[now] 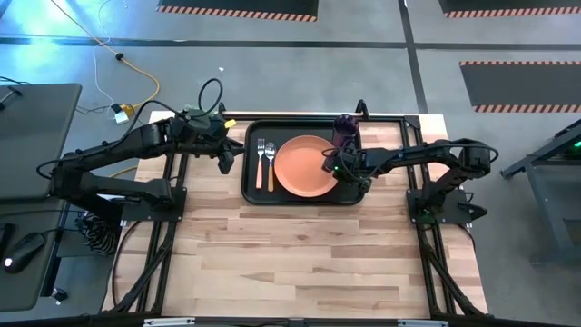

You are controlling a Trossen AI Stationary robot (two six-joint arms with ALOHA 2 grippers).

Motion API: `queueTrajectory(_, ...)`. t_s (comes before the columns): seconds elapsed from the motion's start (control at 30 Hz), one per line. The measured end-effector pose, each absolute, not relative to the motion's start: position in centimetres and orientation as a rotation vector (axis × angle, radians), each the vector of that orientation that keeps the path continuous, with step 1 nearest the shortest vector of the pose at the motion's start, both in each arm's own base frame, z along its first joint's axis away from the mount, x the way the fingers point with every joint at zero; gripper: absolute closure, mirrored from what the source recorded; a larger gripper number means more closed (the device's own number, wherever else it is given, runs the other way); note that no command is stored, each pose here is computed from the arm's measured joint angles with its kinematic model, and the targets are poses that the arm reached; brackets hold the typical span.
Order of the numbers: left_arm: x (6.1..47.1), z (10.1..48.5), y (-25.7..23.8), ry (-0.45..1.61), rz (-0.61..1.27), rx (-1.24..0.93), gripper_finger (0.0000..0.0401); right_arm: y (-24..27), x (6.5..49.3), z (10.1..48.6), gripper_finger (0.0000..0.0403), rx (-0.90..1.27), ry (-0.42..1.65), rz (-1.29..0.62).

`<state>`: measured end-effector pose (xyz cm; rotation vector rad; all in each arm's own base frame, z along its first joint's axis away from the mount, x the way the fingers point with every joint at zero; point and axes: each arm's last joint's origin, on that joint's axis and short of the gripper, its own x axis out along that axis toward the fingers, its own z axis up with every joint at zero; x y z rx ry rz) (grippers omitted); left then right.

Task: Pick and place plate/cup/fork/spoon on tray
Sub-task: Put the orange plate to the right of the orange spoon on the black serving tray, then adjust the violet cup on the black serving tray

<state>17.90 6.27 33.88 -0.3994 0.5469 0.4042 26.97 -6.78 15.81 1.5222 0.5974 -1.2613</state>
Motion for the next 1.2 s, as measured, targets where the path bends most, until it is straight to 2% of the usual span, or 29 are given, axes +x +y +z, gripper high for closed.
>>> queueTrajectory(0.5,17.9,33.9,6.3,0.547,0.404,-0.400,0.0325,-6.6,26.5,16.1,0.0353,1.512,0.618,-1.292)
queueTrajectory(0.73,17.9,33.9,6.3,0.547,0.406,-0.405,0.0325,-6.6,26.0,17.3,0.0353,1.496,0.563,-1.288)
queueTrajectory(0.97,17.9,33.9,6.3,0.546,0.406,-0.405,0.0325,-6.0,25.8,19.3,0.0353,1.469,0.562,-1.118)
queueTrajectory(1.2,18.0,34.0,6.3,0.528,0.408,-0.395,0.0325,-5.4,25.4,22.8,0.0353,1.303,0.420,-0.932)
